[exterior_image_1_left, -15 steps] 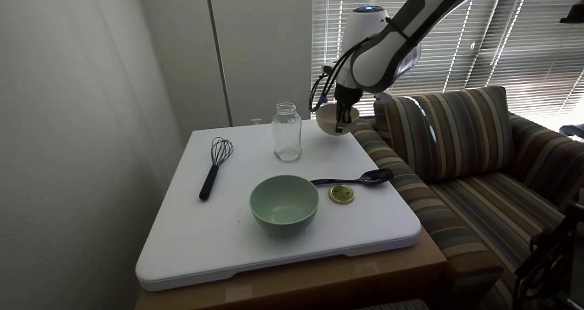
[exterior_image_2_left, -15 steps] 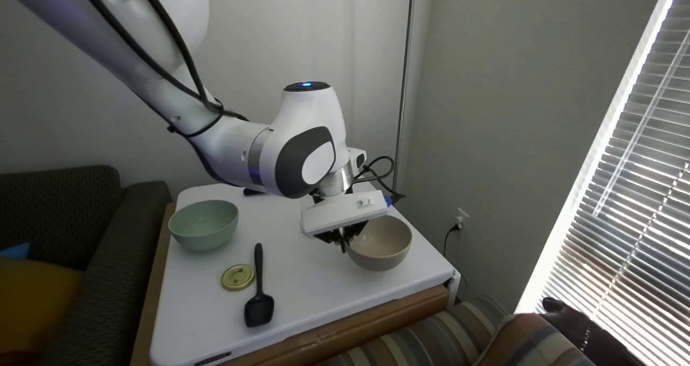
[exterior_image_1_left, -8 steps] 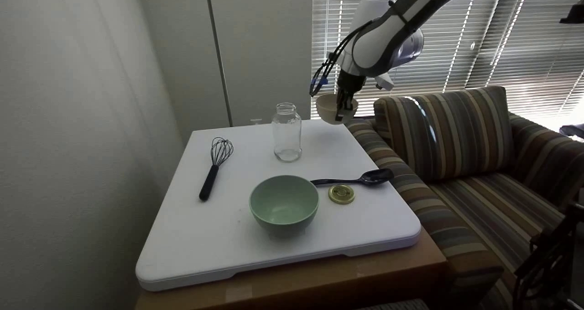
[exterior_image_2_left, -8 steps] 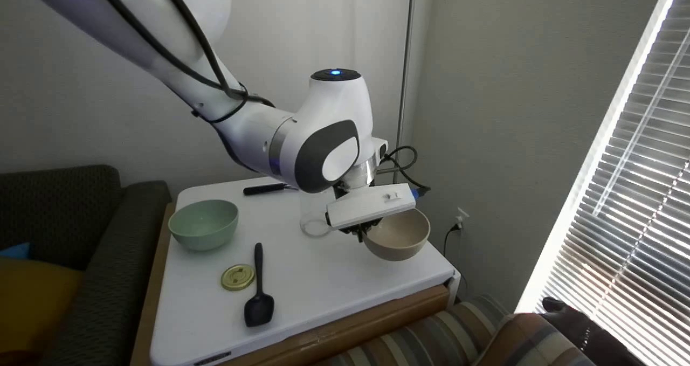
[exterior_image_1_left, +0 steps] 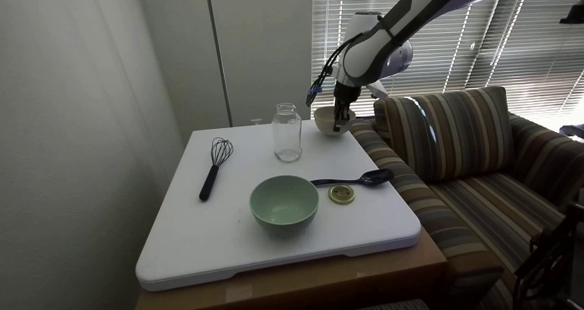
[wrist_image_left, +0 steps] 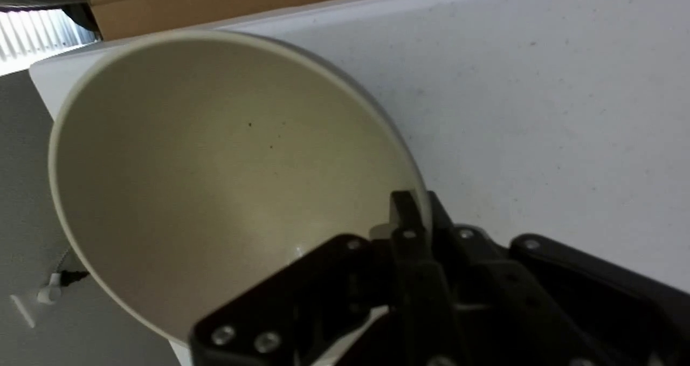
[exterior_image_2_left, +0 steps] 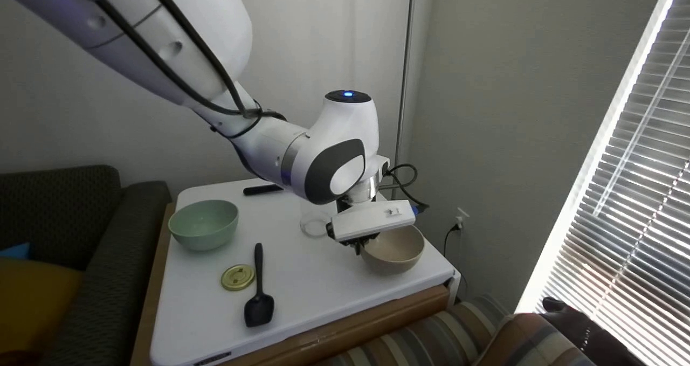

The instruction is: Move the bowl that's closest to the couch slightly to the right then move it back

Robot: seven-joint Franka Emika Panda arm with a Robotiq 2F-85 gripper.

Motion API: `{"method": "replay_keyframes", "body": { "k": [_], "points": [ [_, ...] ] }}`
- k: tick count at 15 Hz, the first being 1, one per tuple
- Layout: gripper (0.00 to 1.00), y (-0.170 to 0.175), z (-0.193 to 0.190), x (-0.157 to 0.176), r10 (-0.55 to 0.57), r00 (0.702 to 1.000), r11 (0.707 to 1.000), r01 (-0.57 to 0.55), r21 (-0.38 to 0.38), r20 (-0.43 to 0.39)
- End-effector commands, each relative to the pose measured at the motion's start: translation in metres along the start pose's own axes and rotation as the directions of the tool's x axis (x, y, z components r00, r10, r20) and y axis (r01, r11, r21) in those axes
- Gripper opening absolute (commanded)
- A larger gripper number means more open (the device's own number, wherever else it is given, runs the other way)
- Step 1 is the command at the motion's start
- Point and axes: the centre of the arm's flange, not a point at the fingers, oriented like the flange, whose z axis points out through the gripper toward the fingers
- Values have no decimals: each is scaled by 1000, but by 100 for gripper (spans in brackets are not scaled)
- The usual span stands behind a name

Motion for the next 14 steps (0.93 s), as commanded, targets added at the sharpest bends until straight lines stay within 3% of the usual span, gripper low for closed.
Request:
{"method": "replay_keyframes", "body": {
  "k": [1, 4, 5, 9, 12, 14],
  "points": [
    [1, 20, 16, -2, -16, 998, 1000, 17, -20, 61],
    [1, 26, 20, -8, -9, 996, 999, 13, -41, 83],
    [22, 25, 20, -10, -6, 996, 999, 10, -42, 89],
    [51, 13, 11, -12, -2, 996, 999, 7, -49, 91],
    [73, 4, -28, -10, -46, 991, 987, 64, -145, 126],
    [87, 5, -70, -5, -69, 989, 962, 101, -254, 132]
  ]
}}
